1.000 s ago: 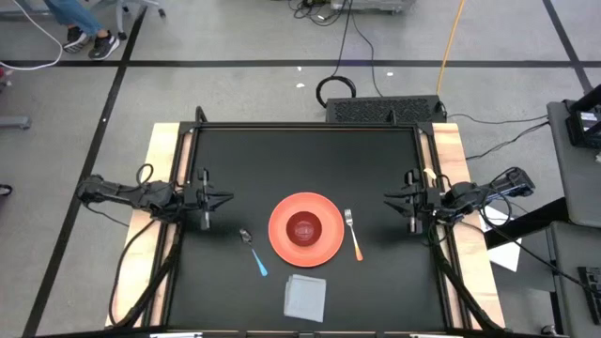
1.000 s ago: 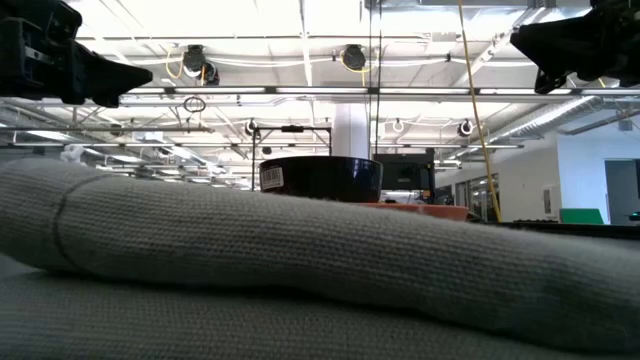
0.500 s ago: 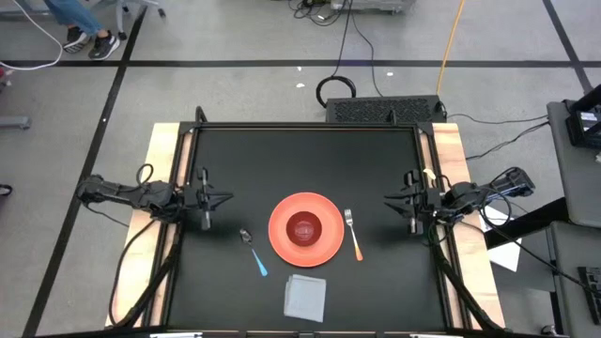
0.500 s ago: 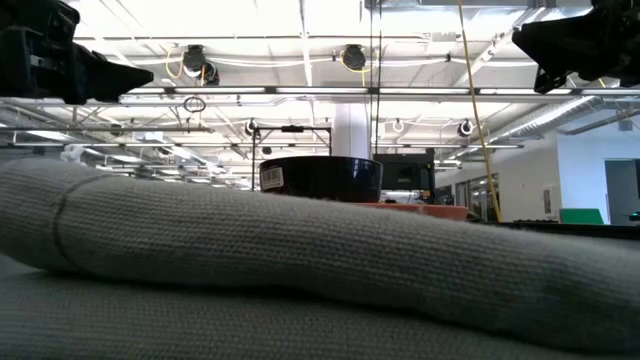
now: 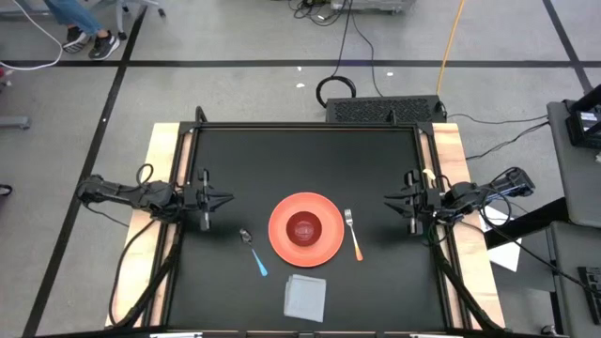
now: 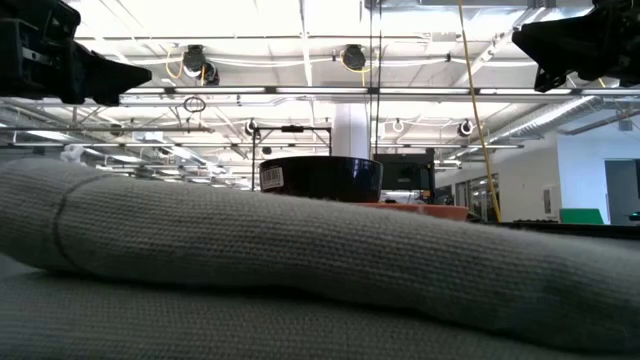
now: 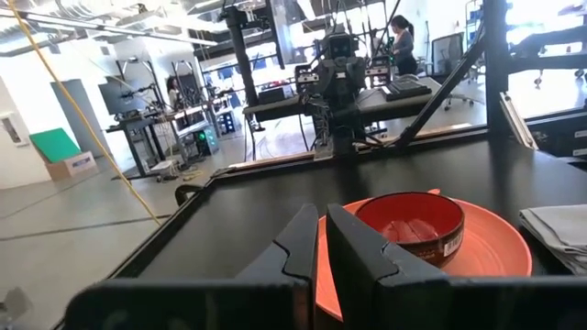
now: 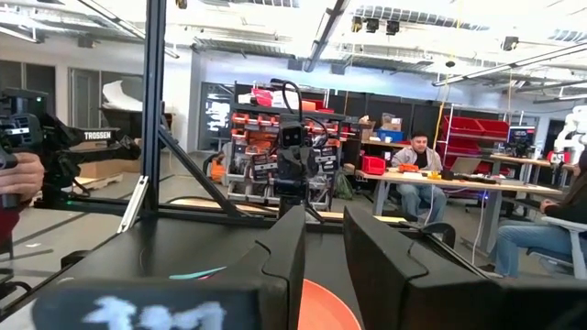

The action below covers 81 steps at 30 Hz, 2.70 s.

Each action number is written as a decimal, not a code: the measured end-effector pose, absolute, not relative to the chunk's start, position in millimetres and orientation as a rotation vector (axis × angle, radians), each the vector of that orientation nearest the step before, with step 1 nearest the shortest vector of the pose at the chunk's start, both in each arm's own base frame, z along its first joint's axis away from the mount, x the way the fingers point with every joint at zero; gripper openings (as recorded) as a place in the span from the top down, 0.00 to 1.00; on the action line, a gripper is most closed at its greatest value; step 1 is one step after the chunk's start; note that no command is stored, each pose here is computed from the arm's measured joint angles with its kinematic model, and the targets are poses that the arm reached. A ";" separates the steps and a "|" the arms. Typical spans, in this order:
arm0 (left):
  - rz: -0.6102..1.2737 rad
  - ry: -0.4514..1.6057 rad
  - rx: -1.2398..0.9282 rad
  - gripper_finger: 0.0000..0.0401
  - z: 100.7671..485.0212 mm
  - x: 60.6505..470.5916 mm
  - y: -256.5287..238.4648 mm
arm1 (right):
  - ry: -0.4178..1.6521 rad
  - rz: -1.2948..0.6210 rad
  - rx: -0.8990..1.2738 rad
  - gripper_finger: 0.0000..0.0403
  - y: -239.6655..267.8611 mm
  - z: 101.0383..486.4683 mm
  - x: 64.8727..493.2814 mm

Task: Set table place
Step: Put the blue spoon into the brown bowl

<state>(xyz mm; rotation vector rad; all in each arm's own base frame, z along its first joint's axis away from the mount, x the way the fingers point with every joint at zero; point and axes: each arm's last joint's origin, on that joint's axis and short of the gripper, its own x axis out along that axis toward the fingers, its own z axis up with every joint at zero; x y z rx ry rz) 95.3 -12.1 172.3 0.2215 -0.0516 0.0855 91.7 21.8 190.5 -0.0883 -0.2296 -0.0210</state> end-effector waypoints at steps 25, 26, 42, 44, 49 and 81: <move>0.003 0.023 0.091 0.92 186.0 113.0 -18.0 | -0.229 -0.024 -0.096 0.83 21.8 190.3 91.7; 0.003 0.031 0.090 0.92 189.5 115.2 -18.5 | -0.229 -0.024 -0.096 0.83 21.8 190.3 91.7; -0.189 0.286 0.144 0.92 264.1 169.6 -36.3 | -0.226 -0.023 -0.088 0.83 21.8 189.9 91.8; -0.234 0.326 0.145 0.92 269.6 174.1 -39.9 | -0.221 -0.023 -0.090 0.83 21.8 189.5 91.9; -0.271 0.465 0.140 0.92 275.2 183.7 -46.7 | -0.219 -0.022 -0.091 0.83 21.8 189.3 91.9; -0.448 1.002 0.284 0.87 226.4 268.3 -105.2 | -0.222 -0.023 -0.090 0.83 21.8 189.6 91.9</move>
